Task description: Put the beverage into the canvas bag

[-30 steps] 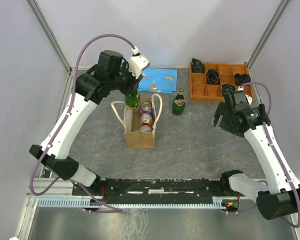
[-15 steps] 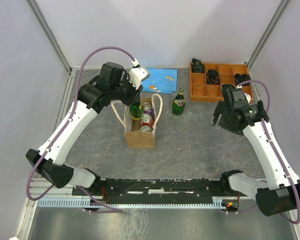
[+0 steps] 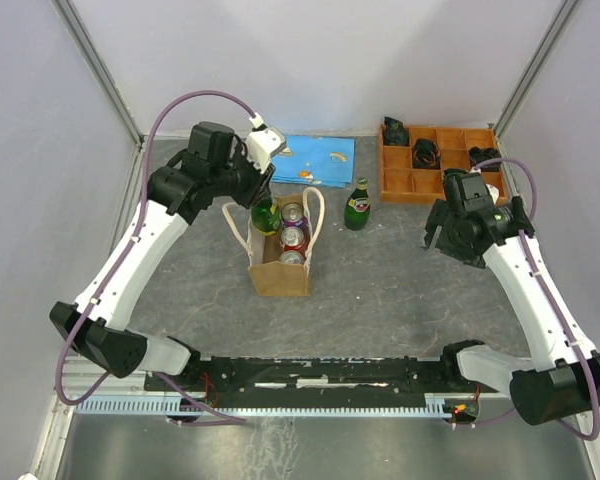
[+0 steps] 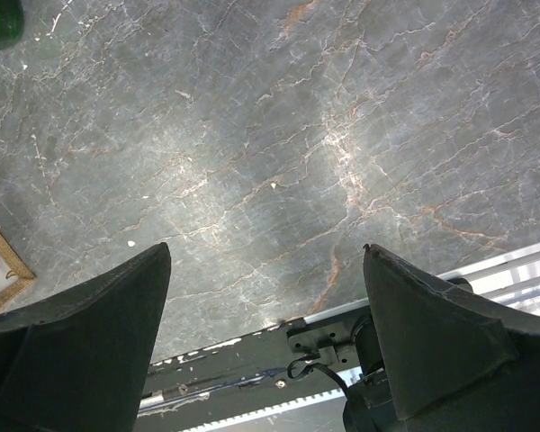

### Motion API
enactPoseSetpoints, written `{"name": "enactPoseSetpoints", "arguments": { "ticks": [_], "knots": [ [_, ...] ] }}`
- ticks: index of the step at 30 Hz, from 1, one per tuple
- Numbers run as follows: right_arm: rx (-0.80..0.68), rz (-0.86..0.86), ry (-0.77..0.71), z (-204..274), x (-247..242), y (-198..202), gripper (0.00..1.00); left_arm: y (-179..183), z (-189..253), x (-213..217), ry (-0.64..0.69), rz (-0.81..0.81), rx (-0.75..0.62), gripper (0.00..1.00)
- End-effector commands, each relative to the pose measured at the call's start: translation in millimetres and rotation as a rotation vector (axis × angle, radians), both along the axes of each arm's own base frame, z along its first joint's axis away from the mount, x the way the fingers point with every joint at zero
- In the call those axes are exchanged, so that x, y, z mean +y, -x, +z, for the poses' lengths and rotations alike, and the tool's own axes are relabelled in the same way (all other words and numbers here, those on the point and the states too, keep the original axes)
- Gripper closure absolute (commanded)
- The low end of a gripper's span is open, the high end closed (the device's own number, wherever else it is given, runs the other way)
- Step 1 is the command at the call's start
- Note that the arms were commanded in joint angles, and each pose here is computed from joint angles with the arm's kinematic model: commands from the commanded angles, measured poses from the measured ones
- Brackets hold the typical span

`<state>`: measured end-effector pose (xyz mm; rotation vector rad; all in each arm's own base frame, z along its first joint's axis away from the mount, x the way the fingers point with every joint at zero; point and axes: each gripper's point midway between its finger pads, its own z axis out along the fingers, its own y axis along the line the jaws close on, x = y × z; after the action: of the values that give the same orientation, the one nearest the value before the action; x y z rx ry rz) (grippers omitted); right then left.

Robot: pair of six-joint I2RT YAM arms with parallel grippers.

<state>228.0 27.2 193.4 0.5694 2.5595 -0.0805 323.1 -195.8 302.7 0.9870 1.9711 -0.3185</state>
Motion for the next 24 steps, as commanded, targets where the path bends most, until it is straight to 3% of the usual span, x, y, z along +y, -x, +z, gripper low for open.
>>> {"name": "enactPoseSetpoints", "arguments": {
  "ticks": [1, 24],
  "knots": [
    [-0.044, 0.005, 0.000, 12.0, 0.6, -9.9, 0.05, -12.1, 51.0, -5.9, 0.105, -0.010, -0.167, 0.97],
    [-0.034, 0.007, 0.012, 13.1, -0.1, -14.4, 0.05, -36.6, -20.8, -8.3, 0.155, 0.035, -0.017, 0.97]
  ]
}}
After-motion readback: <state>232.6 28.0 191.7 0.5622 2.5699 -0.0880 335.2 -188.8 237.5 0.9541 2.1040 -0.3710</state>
